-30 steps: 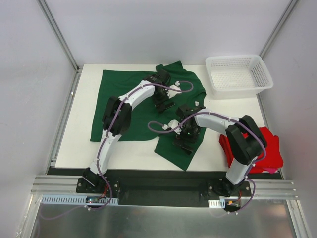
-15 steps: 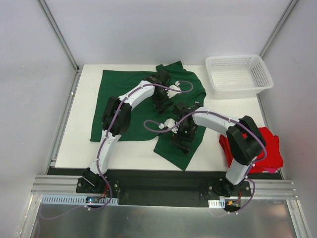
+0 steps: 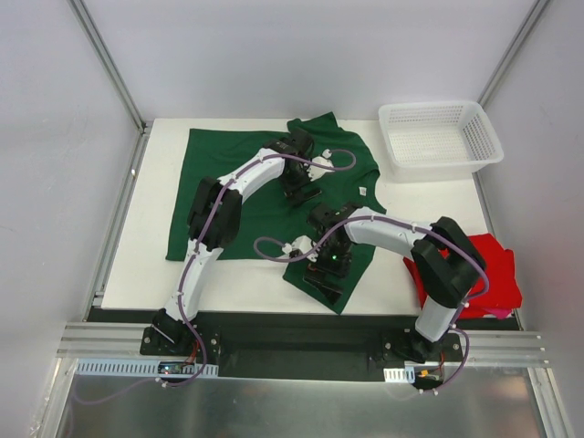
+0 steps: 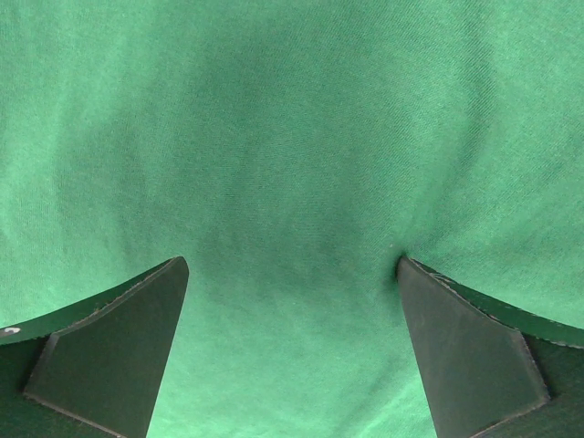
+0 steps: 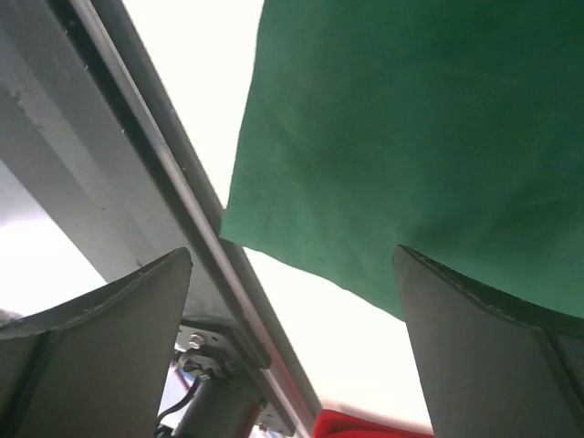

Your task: Fold and stack the t-shirts

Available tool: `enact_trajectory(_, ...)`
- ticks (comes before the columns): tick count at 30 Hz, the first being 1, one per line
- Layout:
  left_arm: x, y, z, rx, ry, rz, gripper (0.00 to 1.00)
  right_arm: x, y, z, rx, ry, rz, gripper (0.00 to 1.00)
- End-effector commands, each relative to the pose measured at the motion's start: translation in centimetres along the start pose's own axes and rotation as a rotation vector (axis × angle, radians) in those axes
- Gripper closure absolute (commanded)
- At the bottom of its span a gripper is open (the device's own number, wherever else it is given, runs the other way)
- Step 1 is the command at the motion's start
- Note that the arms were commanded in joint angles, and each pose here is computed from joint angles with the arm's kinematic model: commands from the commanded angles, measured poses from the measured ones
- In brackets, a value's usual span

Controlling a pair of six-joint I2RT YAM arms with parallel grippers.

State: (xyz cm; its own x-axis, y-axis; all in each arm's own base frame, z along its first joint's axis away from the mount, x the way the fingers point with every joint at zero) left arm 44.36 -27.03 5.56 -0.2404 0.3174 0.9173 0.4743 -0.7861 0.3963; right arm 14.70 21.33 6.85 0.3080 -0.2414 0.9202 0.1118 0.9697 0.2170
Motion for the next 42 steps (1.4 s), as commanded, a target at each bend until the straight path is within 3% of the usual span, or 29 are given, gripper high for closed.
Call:
enact_trajectory(1,0.8,-1.3,1.3,-0.041,0.050,0.049,0.01,-0.8,-0.1,1.1,-0.019,0.060,0.002,0.04)
enact_trajectory(14,1.6,-1.2,1.1,-0.034,0.051,0.041,0.01,-2.4,-2.6,2.0,-0.049,0.150,0.145,0.04)
enact_trajectory(32,3.0,-1.0,-0.5,-0.003,0.007,0.007,0.01,0.4,-6.7,3.8,-0.021,0.152,0.306,0.04)
enact_trajectory(42,4.1,-1.0,-1.2,0.008,-0.002,-0.003,0.01,2.0,-5.8,3.3,-0.022,0.135,0.284,0.04)
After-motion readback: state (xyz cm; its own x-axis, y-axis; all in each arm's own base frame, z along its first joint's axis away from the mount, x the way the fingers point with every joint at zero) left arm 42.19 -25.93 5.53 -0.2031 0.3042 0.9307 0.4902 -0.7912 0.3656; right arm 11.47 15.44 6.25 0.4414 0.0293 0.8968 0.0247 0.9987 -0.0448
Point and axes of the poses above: each gripper's point midway between its finger pads, its own x axis back along the fingers, its own z axis along the line the jaws close on, y = z × x, the point moved 3 cm from there along x, back along the fingers, and after that the axes turned 12 degrees about x, right-handed, at the moved point
